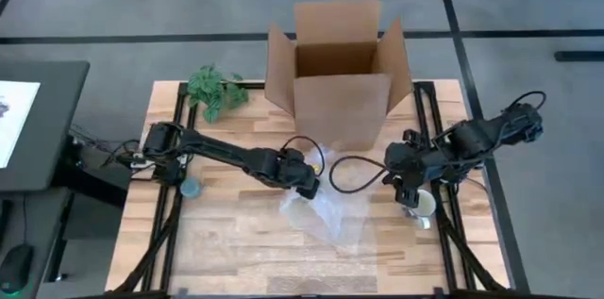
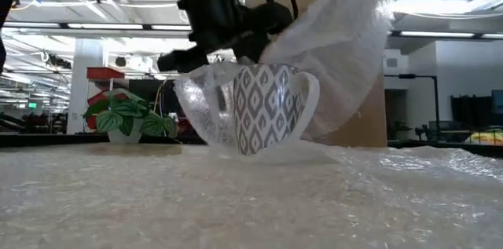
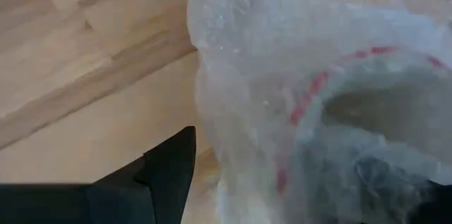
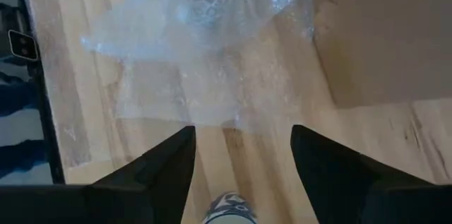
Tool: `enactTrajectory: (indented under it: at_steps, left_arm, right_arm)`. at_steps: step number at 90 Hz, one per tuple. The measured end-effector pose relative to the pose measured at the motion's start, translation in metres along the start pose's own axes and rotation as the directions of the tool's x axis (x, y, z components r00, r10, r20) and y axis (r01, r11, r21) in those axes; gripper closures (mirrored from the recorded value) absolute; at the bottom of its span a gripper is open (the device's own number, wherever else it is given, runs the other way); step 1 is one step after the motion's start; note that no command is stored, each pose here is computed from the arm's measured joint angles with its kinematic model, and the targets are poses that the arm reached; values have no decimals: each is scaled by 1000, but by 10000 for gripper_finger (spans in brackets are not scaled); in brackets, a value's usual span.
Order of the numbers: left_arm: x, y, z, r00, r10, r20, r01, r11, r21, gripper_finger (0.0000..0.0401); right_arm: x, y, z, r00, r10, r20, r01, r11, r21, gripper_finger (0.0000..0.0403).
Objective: Wrap mug
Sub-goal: Wrap the white mug with bubble wrap
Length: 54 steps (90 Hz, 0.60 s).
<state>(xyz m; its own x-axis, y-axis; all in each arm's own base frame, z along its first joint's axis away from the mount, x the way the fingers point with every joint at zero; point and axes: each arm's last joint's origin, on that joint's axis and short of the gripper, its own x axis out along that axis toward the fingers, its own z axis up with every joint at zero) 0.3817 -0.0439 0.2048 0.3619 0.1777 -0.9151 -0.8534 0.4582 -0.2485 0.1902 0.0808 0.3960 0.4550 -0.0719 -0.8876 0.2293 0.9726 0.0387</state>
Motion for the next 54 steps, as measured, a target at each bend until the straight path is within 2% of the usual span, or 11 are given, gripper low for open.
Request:
enactTrajectory:
  at_steps: [13, 31, 42, 54]
  left_arm:
    - [11, -1, 2, 999, -15, -40, 14, 1000, -14, 235]
    - [2, 5, -1, 995, 22, -97, -20, 1000, 14, 377]
    - [-13, 16, -4, 980, 79, -182, -72, 996, 47, 385]
    - [-29, 32, -11, 943, 216, -254, -191, 974, 119, 390]
  right_arm:
    - [0, 0, 0, 1000, 0, 0, 0, 1000, -28, 179]
    - [0, 0, 0, 1000, 1, 1, 0, 999, -33, 179]
    - [0, 1, 2, 1000, 13, 19, -12, 998, -59, 179]
    - [2, 5, 6, 997, 43, 66, -37, 995, -89, 183]
